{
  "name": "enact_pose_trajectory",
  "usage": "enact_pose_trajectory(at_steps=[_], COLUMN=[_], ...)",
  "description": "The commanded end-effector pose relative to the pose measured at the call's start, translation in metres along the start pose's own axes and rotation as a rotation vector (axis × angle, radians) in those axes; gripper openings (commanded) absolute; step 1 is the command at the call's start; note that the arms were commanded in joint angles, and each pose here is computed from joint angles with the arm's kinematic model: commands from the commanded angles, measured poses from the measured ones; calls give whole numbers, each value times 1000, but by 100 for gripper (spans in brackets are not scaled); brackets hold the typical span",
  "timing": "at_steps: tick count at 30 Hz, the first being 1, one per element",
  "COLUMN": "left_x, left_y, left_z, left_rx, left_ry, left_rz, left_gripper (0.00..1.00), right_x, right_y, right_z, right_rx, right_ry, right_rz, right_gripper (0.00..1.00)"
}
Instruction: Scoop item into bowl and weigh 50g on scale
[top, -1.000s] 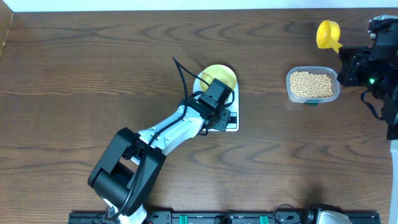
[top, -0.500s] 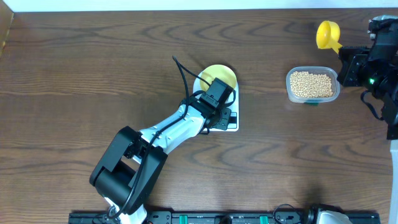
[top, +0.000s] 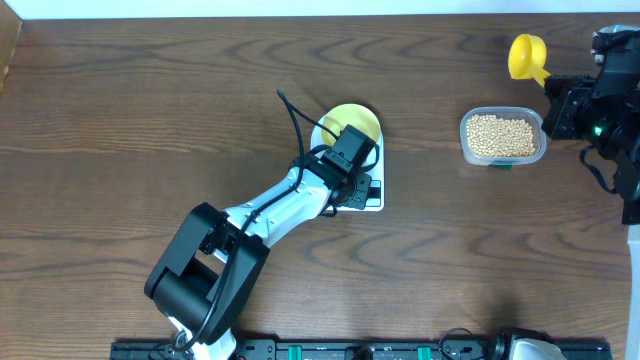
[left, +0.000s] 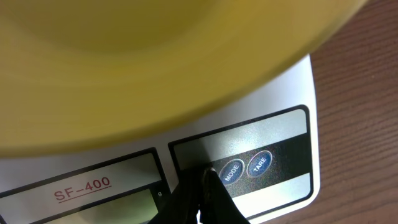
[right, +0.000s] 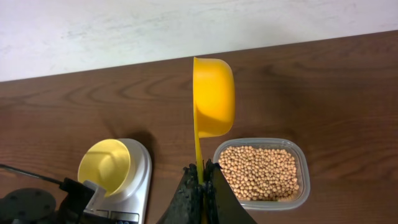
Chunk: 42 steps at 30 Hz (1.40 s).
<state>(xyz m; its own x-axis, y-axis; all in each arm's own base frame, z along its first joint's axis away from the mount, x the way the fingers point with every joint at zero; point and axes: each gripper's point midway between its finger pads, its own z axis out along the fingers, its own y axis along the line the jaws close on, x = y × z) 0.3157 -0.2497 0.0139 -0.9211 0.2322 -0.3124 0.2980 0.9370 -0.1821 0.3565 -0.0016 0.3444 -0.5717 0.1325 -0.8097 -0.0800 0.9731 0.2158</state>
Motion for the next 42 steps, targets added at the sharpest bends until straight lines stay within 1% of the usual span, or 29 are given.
enact_pose_trajectory(at_steps=[1,4,10,14,23,34,42], left_x=[40,37,20,14,10,4,-3], left_y=[32,29,12,9,7,-10,-10], left_z=[27,24,1,-9,-10,-21,-23], left_rx=[-120,-108,-28,-15,-8,82,78], left_ry=[128,122,71,46,27,15,-16], left_rz=[-14,-20,-25,-23,-22,-14,-13], left_gripper=[7,7,7,7,7,7,7], right_x=[-5,-5,-5,-5,-5,-3,-3], right_y=[-2,-2,-2,-2,-2,-2,-2], right_z=[-3,-3,-3,-3,-3,-3,-3], right_rx=[10,10,10,10,10,10,10], right_ry=[-13,-13,-13,-12,-13,-6,-4], right_rz=[-1,-1,-1,-1,-1,1,2], right_gripper=[1,1,1,1,1,1,1])
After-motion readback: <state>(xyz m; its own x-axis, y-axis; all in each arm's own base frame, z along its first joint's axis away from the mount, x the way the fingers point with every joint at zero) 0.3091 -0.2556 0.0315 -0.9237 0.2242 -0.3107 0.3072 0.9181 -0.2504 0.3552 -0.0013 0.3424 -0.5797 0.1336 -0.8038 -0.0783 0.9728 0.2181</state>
